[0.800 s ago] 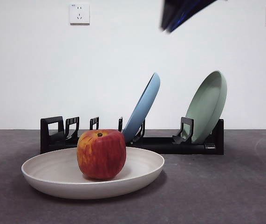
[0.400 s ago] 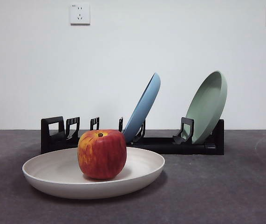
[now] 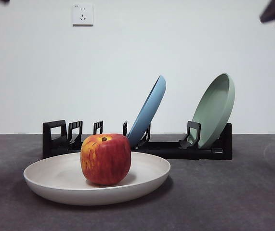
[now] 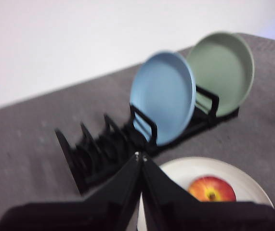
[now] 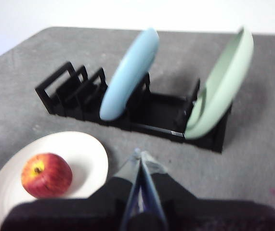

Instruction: Take the yellow plate from the plate rack,put the plate on the table,take the apple from the table,put the apple in the plate

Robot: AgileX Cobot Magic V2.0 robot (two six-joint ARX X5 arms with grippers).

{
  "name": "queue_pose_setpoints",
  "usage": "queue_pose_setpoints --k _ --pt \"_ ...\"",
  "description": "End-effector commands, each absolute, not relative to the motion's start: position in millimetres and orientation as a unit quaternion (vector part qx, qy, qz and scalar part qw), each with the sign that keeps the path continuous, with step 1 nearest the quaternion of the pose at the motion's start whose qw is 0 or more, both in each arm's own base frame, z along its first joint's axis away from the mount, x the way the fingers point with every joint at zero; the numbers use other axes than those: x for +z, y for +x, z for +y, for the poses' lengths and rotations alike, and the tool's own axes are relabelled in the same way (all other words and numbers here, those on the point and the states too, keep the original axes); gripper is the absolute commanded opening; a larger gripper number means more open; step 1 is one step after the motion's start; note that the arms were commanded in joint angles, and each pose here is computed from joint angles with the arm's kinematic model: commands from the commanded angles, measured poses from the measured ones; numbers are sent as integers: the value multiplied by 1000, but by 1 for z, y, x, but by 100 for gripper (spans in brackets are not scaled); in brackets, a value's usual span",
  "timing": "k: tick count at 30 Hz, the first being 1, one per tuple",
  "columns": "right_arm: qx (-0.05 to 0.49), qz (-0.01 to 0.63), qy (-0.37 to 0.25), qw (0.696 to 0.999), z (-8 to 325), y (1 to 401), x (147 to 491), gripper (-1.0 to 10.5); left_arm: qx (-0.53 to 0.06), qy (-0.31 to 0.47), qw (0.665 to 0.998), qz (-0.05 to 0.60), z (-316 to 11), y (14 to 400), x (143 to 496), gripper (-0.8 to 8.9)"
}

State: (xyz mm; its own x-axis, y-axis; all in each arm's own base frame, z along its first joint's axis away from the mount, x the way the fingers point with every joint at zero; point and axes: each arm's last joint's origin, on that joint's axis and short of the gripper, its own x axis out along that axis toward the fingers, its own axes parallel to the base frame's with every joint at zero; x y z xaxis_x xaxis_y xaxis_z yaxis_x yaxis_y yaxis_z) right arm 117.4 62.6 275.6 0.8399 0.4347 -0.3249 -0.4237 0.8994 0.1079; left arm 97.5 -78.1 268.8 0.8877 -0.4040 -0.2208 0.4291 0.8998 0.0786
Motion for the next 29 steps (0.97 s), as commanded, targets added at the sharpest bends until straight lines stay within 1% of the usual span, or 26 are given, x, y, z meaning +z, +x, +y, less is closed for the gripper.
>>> queue_pose_setpoints --k 1,7,11,29 --pt "213 173 32 961 59 112 265 -12 -208 26 972 108 -78 98 255 -9" --pt "211 179 31 960 58 110 263 -11 -208 22 971 114 -79 99 251 -9" --pt "209 188 58 958 59 111 263 1 -207 30 970 127 -78 98 248 -3" --pt "206 188 57 959 58 111 262 1 -207 39 968 135 -78 98 246 -3"
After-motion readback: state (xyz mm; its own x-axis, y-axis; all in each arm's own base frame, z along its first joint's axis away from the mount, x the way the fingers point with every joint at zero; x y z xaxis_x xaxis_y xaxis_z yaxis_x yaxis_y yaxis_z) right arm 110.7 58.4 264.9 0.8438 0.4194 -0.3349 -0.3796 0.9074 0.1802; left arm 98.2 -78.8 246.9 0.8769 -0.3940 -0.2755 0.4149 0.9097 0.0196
